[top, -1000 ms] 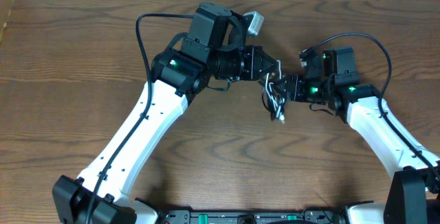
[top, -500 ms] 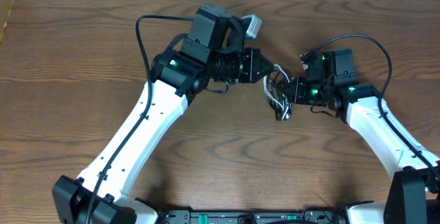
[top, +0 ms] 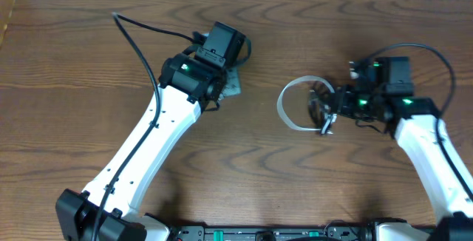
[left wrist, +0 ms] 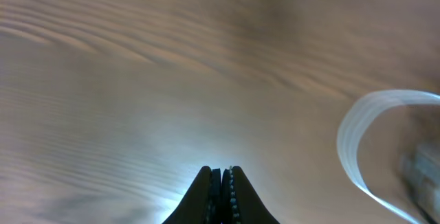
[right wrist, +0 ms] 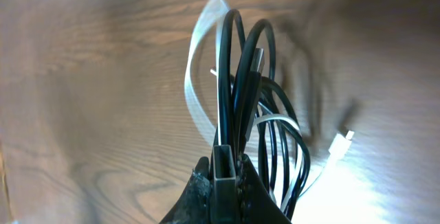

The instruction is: Untangle cables

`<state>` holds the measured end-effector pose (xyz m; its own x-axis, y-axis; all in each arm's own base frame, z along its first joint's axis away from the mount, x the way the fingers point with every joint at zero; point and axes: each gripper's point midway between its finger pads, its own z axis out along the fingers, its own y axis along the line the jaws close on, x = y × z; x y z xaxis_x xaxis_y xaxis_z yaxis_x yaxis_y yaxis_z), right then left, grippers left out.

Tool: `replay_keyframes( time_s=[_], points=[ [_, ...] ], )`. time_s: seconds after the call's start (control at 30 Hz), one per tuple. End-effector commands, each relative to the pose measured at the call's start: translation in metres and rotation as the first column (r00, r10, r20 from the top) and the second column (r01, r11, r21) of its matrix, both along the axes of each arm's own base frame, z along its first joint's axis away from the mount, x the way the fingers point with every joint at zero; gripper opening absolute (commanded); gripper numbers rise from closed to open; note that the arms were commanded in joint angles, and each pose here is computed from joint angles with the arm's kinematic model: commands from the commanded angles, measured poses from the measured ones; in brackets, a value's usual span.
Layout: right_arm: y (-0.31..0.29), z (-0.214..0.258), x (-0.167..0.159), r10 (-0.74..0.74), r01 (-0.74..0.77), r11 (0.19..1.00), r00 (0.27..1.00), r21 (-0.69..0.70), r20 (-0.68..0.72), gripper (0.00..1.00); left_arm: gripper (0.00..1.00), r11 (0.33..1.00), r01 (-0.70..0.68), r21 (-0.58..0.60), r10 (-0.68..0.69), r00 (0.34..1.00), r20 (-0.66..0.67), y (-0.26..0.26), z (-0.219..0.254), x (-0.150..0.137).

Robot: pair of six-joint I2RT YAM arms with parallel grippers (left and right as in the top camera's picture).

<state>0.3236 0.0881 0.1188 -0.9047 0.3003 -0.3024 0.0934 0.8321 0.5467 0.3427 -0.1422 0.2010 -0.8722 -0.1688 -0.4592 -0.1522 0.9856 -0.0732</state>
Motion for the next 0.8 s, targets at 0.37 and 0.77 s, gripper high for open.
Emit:
replay_keyframes(
  time_s=[0.37, 0.77],
  points=[
    [-0.013, 0.015, -0.008, -0.049, 0.051, 0.996, 0.998, 0.071, -0.029, 0.01, 0.08, 0.904, 0.291, -0.313, -0.318, 0.948, -0.037, -0.065, 0.006, -0.014],
    [0.007, 0.041, 0.008, -0.129, 0.138, 0.947, 0.99, 0.29, -0.051, 0.01, 0.43, 0.606, 0.709, -0.361, -0.734, 0.673, 0.091, -0.147, 0.008, -0.064]
  ],
)
